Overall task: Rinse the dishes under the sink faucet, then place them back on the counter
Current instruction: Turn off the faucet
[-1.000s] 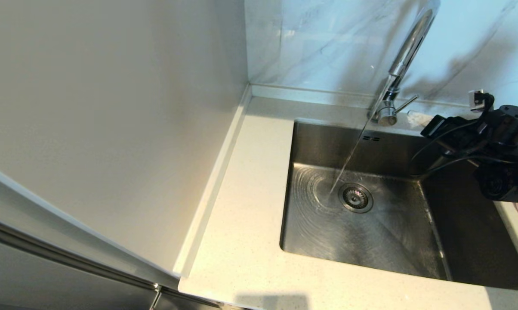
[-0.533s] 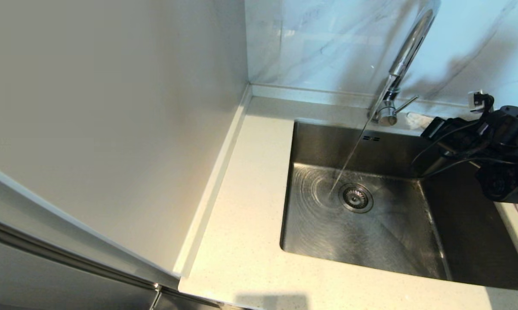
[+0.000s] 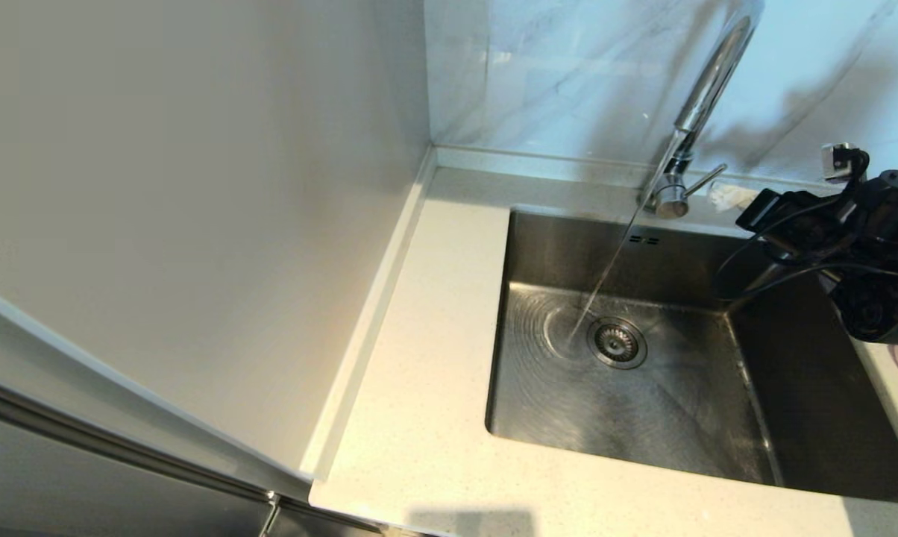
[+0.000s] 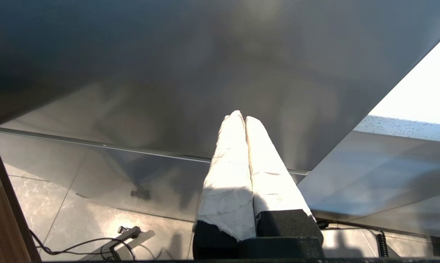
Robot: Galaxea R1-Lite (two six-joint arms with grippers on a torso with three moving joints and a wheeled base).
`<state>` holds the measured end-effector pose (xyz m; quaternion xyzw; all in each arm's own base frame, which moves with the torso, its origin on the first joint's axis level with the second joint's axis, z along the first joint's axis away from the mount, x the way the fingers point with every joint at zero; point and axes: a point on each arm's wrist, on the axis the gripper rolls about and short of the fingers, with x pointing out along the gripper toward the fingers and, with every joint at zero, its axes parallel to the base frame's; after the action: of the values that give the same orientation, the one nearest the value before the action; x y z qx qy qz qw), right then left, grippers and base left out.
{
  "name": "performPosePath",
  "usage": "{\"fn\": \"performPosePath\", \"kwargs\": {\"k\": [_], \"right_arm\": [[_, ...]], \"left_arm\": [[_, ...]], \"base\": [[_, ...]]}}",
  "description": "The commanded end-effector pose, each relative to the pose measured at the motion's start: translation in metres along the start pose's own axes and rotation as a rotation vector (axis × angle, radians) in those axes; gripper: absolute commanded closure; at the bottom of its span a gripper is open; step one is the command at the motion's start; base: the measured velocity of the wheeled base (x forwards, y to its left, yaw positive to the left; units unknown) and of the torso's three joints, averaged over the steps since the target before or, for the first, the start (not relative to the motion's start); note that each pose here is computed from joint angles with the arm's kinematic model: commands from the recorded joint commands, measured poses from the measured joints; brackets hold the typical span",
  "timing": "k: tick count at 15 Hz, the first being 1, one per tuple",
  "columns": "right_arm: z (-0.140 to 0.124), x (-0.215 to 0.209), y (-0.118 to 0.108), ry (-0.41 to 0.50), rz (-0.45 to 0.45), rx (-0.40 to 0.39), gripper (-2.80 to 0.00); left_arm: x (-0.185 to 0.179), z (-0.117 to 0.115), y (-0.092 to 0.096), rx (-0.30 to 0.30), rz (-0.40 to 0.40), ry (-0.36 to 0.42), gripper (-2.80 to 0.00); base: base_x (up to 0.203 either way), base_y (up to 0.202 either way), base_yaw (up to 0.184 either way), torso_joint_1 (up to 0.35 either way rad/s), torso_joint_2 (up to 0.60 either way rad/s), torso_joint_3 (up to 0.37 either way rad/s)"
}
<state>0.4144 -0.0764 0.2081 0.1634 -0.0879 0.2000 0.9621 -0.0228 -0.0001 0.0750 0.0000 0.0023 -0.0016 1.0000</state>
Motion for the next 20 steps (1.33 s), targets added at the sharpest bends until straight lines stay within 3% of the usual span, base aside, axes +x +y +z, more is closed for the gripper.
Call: {"fn": "performPosePath", "kwargs": {"k": [1,9,14,20], "right_arm": [[0.01,-0.002,0.007,-0.022,0.017,-0.015,0.0],[0.021,0.019,0.022,-0.06,0.065,-0.037,0.0],[0.009,0.031,0.034,-0.034,0.096,-0.042,0.0],[0.018,0.03,0.037,-0.065,0.025,-0.078,0.0]], "left_arm": [[0.0,0.0,0.0,0.0,0.0,0.0,0.0],[0.0,0.0,0.0,0.0,0.0,0.0,0.0],[0.0,0.0,0.0,0.0,0.0,0.0,0.0],[0.0,0.0,0.0,0.0,0.0,0.0,0.0]], "base": [[0.0,0.0,0.0,0.0,0.0,0.0],[0.0,0.0,0.0,0.0,0.0,0.0],[0.0,0.0,0.0,0.0,0.0,0.0],[0.0,0.0,0.0,0.0,0.0,0.0]]}}
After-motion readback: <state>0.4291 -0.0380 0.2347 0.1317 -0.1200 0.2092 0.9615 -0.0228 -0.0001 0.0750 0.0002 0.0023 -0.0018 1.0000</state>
